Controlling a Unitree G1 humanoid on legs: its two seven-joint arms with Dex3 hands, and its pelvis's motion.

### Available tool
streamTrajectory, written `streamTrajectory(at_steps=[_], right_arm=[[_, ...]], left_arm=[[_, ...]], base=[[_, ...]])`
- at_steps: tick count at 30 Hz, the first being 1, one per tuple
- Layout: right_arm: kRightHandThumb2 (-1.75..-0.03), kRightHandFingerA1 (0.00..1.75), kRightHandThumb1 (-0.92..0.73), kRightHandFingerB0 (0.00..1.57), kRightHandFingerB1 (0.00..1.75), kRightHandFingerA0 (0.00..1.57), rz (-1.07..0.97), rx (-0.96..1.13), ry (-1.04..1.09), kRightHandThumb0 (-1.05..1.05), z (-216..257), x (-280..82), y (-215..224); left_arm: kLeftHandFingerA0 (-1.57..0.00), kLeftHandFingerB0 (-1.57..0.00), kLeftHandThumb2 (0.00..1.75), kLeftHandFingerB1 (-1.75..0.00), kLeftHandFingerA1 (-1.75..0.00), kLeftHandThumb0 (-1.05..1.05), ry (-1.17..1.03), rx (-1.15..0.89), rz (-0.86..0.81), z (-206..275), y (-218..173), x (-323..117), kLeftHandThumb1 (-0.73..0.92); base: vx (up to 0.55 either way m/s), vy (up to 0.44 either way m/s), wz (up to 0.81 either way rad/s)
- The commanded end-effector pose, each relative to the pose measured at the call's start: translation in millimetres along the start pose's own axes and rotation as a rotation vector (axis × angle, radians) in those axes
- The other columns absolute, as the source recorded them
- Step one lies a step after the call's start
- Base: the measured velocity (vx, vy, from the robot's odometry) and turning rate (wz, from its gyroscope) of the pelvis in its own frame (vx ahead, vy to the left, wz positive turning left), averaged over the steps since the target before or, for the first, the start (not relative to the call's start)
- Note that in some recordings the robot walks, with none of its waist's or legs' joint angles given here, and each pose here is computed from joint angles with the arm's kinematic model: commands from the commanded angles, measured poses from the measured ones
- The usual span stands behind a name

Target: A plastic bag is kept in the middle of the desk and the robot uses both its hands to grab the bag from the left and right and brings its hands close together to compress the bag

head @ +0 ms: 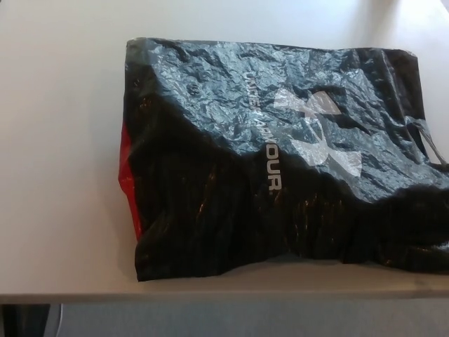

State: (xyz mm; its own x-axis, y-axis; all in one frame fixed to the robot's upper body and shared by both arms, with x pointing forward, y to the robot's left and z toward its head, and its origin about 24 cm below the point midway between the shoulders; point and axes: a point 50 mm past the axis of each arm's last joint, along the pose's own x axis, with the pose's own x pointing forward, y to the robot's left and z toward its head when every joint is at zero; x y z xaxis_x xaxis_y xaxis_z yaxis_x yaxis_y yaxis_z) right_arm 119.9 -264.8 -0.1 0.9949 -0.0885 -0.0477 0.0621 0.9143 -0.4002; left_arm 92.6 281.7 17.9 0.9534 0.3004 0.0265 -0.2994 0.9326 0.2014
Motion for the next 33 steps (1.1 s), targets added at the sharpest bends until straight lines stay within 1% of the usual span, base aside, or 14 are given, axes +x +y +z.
streamTrajectory(at_steps=[1,2,4,5,11,12,15,16,18,20,27,28,29,33], right_arm=[[-0.72,0.24,-0.92,0.12,0.27,0.09,-0.011,-0.010,-0.198,-0.61,21.0,-2.9,-12.2],[-0.70,0.25,-0.92,0.11,0.27,0.08,-0.012,-0.009,-0.198,-0.57,21.0,-3.1,-12.1],[-0.70,0.24,-0.92,0.12,0.28,0.09,-0.014,-0.006,-0.204,-0.57,21.0,-3.3,-12.2],[-0.71,0.23,-0.92,0.12,0.28,0.09,-0.014,-0.007,-0.206,-0.55,20.6,-5.4,-12.3],[-0.72,0.14,-0.85,0.08,0.20,0.08,-0.032,0.023,-0.239,-0.57,23.7,-8.3,-17.4],[-1.05,0.23,-0.69,0.02,0.23,0.00,-0.052,0.030,-0.250,-0.72,26.9,-5.2,-21.1],[-0.67,0.14,-0.83,0.00,0.17,0.00,-0.129,0.041,-0.320,-0.75,42.4,14.3,-34.2],[-1.03,0.19,-0.67,0.00,0.17,0.00,-0.155,0.041,-0.348,-0.79,47.0,20.7,-38.6],[-0.64,0.13,-0.81,0.00,0.13,0.00,-0.203,0.035,-0.397,-0.80,58.5,37.6,-49.2],[-1.04,0.15,-0.65,0.00,0.12,0.00,-0.242,-0.013,-0.441,-0.85,75.5,54.3,-62.2],[-1.11,0.04,-0.76,0.00,0.04,0.00,-0.361,-0.193,-0.539,-1.05,146.3,106.3,-92.1],[-1.11,0.04,-0.76,0.00,0.04,0.00,-0.372,-0.227,-0.537,-1.05,151.3,110.0,-93.5],[-0.66,0.00,-0.84,0.00,0.00,0.00,-0.375,-0.233,-0.534,-0.89,155.2,112.7,-94.6],[-0.73,0.00,-0.81,0.00,0.00,0.00,-0.342,-0.197,-0.562,-0.86,179.3,136.0,-95.1]], left_arm=[[-0.01,-0.01,1.13,-0.46,-0.47,-0.35,-0.191,-0.051,0.036,22.7,9.0,-5.9,0.55],[-0.22,-0.18,0.69,-0.30,-0.34,-0.73,-0.194,-0.050,0.039,22.9,9.0,-6.0,0.92],[-0.22,-0.17,0.69,-0.30,-0.34,-0.74,-0.199,-0.051,0.036,22.8,9.4,-6.1,0.92],[-0.01,0.00,1.13,-0.46,-0.48,-0.35,-0.212,-0.070,0.030,24.1,9.7,-8.3,0.55],[-0.01,0.00,1.13,-0.47,-0.48,-0.35,-0.256,-0.082,0.044,31.7,19.3,-8.4,0.55],[-0.02,0.00,1.13,-0.47,-0.49,-0.35,-0.291,-0.075,0.057,39.8,25.9,-3.8,0.55],[-0.01,0.00,1.13,-0.47,-0.48,-0.35,-0.412,-0.061,0.129,70.8,44.3,14.2,0.54],[-0.01,0.00,1.13,-0.47,-0.49,-0.35,-0.443,-0.053,0.148,78.9,48.4,19.0,0.55],[-0.02,0.00,1.12,-0.47,-0.49,-0.35,-0.515,-0.040,0.190,97.4,56.3,30.6,0.53],[-0.21,-0.16,0.72,-0.29,-0.37,-0.82,-0.585,-0.012,0.201,119.1,63.5,43.8,0.92],[-0.24,-0.20,0.76,-0.31,-0.40,-0.83,-0.737,0.022,0.243,183.7,64.9,87.6,0.92],[-0.24,-0.20,0.76,-0.31,-0.40,-0.83,-0.749,0.023,0.239,188.6,63.5,92.3,0.92],[-0.26,-0.20,0.76,-0.32,-0.45,-0.84,-0.759,0.023,0.232,192.2,61.9,95.9,0.92],[-0.27,-0.24,0.75,-0.32,-0.44,-0.81,-0.757,-0.010,0.191,208.8,47.5,120.6,0.91]], base=[[0.00,0.000,0.00],[0.00,0.000,0.00],[0.00,0.000,0.00],[0.00,0.000,0.00],[0.00,0.000,0.00],[0.00,0.000,0.00],[0.00,0.000,0.00],[0.00,0.000,0.00],[0.00,0.000,0.00],[0.00,0.000,0.00],[0.00,0.000,0.00],[0.00,0.000,0.00],[0.00,0.000,0.00],[0.00,0.000,0.00]])
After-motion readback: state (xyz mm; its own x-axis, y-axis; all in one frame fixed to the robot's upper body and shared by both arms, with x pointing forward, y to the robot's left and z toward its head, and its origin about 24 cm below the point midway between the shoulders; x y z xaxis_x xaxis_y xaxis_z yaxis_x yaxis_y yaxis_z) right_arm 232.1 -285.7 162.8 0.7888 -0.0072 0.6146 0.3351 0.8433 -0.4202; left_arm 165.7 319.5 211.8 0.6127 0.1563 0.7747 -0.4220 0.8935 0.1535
